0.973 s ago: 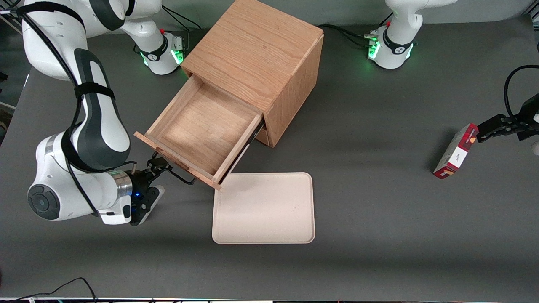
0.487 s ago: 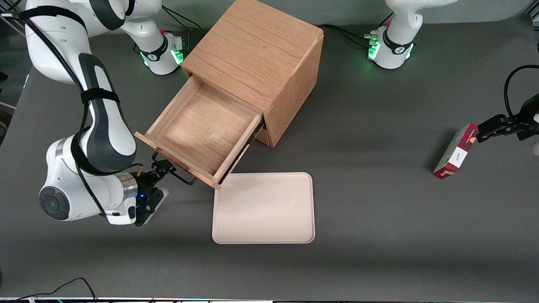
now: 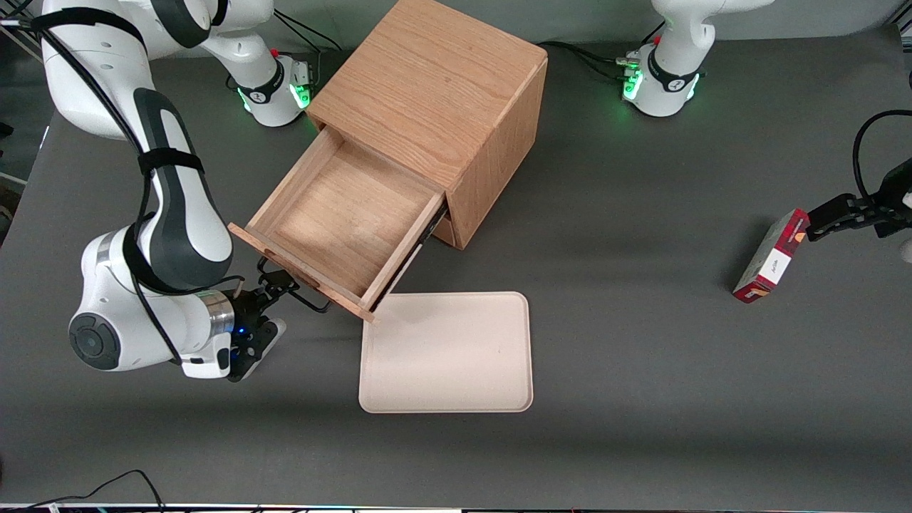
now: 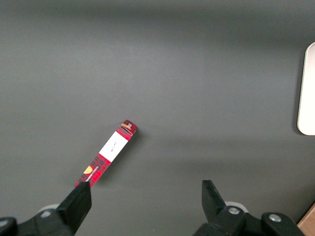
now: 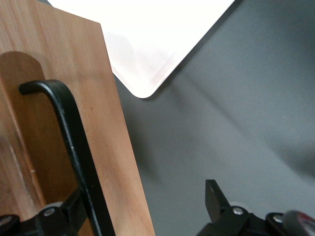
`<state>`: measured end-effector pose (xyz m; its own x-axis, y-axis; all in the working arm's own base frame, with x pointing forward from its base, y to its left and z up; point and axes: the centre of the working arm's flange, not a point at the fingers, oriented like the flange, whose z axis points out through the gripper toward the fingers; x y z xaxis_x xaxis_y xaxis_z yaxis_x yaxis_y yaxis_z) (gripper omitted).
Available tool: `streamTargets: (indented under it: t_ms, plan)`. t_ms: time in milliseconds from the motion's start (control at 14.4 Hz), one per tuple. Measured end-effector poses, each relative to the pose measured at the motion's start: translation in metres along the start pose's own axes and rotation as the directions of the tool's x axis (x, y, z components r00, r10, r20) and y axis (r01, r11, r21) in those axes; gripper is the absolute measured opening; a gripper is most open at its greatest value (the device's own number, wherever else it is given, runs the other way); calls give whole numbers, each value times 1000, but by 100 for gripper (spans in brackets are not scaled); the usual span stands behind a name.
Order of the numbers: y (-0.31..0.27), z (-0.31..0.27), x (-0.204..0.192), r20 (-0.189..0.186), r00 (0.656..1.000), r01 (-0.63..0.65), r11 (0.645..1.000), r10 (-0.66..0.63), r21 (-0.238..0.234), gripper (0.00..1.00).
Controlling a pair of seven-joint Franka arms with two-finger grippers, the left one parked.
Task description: Close top drawer
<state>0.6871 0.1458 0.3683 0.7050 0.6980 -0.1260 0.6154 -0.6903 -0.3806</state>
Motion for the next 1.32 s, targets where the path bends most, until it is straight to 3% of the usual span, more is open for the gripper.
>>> streamTargets:
  t_ms: [278,1321]
  plan:
    - [-7,0,-6,-3,1000,-27,1000,27,-4,100]
    - [-51,13,-43,1,995,-96,994,96,56,100]
